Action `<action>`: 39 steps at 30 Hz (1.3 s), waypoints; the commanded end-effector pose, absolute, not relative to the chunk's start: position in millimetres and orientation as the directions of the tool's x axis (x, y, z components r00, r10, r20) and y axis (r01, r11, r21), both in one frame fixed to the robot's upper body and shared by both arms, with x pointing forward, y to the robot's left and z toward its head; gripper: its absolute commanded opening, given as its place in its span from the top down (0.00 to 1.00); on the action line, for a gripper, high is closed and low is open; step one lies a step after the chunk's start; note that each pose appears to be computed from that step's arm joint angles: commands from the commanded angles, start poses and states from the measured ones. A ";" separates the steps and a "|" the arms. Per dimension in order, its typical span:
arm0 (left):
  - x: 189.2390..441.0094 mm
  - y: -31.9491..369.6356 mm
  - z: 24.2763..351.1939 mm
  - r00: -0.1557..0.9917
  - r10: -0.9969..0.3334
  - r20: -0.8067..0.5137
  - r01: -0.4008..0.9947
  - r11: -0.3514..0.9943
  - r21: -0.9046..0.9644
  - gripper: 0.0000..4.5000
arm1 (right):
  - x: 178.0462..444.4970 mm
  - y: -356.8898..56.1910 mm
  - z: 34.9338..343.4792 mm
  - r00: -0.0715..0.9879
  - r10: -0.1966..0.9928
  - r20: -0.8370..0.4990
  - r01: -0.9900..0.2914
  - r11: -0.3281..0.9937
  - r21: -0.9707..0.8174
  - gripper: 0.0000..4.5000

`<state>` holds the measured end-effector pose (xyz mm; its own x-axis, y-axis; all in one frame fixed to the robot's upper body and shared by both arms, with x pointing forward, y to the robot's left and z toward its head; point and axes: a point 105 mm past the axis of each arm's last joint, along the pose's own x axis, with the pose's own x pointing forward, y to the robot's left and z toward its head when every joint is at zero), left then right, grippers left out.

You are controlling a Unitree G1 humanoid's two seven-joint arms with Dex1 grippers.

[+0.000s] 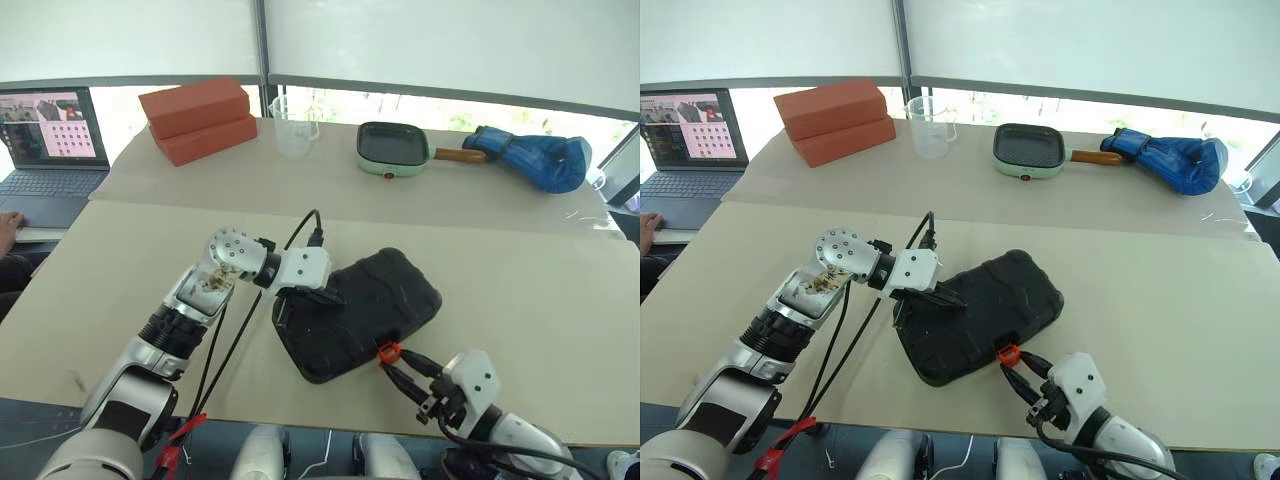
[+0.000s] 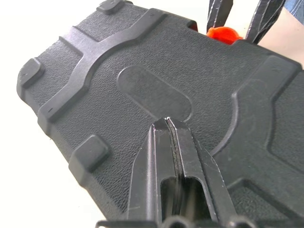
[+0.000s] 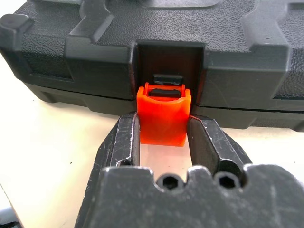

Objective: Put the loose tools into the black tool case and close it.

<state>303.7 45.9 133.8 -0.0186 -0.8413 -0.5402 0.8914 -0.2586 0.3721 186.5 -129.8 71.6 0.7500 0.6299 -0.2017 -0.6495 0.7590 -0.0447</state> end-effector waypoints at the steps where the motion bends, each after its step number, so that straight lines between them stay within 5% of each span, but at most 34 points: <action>1: 301.4 53.1 102.7 -0.038 -0.778 -0.627 0.920 -0.272 0.282 1.00 | 183.0 -126.1 73.7 0.725 0.665 -0.180 -0.682 0.730 -0.051 0.51; 6: 301.1 52.7 102.5 -0.039 -0.779 -0.626 0.920 -0.272 0.281 1.00 | 177.6 -130.4 73.5 0.707 0.677 -0.205 -0.698 0.715 -0.047 0.18; 12: 301.0 50.0 101.9 -0.041 -0.783 -0.621 0.920 -0.273 0.283 1.00 | 170.5 -150.8 57.1 0.685 0.654 -0.319 -0.703 0.709 -0.057 0.18; 16: 301.6 48.8 103.8 -0.038 -0.785 -0.619 0.919 -0.271 0.287 1.00 | 176.3 -145.1 50.1 0.685 0.653 -0.323 -0.702 0.711 -0.050 0.38; 24: 301.4 49.3 105.7 -0.040 -0.781 -0.623 0.918 -0.275 0.286 1.00 | 198.8 -121.4 52.4 0.674 0.679 -0.292 -0.719 0.694 -0.046 1.00; 39: 302.6 47.9 104.1 -0.035 -0.782 -0.622 0.918 -0.271 0.289 1.00 | 212.4 -106.7 129.8 0.704 0.703 -0.099 -0.710 0.701 -0.070 1.00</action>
<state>310.7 47.6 134.2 0.0216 -0.8349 -0.5500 0.8943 -0.2298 0.3839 204.2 -113.0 73.0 0.6635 0.6806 -0.3107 -0.7065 0.7066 0.0393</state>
